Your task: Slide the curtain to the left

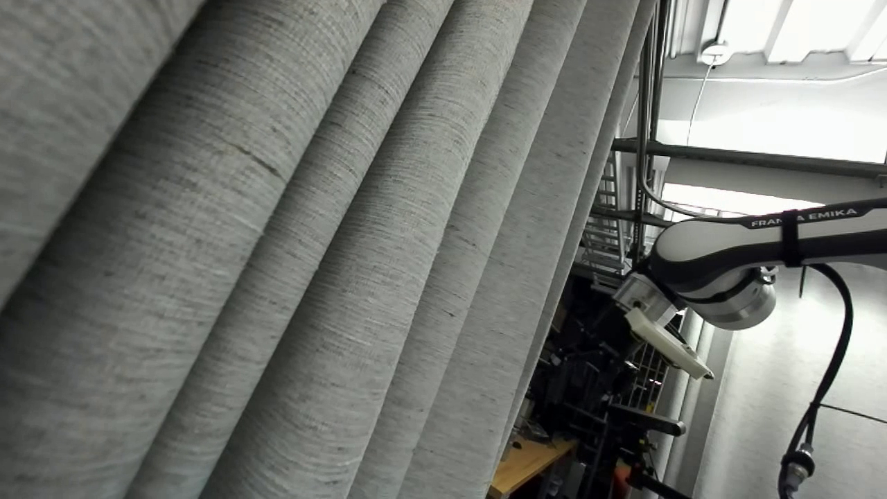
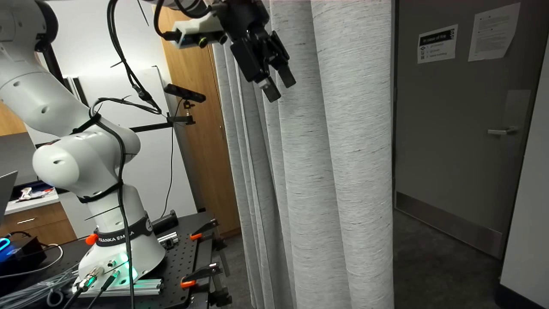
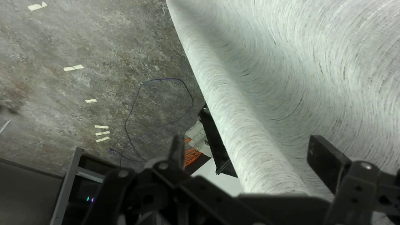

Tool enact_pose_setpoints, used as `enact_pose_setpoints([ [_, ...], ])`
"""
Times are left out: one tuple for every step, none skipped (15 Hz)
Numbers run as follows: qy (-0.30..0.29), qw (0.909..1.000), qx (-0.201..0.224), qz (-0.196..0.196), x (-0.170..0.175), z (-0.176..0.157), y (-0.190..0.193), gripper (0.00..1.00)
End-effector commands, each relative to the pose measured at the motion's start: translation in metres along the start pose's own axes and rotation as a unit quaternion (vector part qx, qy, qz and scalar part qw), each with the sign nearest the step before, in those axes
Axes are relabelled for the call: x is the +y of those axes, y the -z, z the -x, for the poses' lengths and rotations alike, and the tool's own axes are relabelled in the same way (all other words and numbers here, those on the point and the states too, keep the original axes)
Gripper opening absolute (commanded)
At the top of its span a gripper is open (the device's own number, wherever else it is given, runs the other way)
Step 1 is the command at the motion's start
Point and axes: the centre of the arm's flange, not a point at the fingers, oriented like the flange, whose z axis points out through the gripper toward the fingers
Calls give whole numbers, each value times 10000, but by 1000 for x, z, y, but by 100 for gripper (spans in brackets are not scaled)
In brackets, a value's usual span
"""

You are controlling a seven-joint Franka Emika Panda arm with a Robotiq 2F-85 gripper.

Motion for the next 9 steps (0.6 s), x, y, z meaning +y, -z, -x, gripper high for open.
enact_pose_setpoints([
  [420,9990,-37,145,-1,-3,-3,100],
  [603,9980,14,209,-3,-8,-4,100],
  [763,9967,37,272,-5,-11,-6,100],
  [964,9948,56,315,-6,-17,-6,100],
  [1178,9925,84,320,-7,-21,-7,100],
  [1375,9900,114,289,-10,-24,-7,100],
  [1549,9876,140,204,-12,-28,-7,100],
  [1710,9850,202,82,-15,-30,-6,100],
  [1863,9821,257,4,-18,-32,-4,100],
])
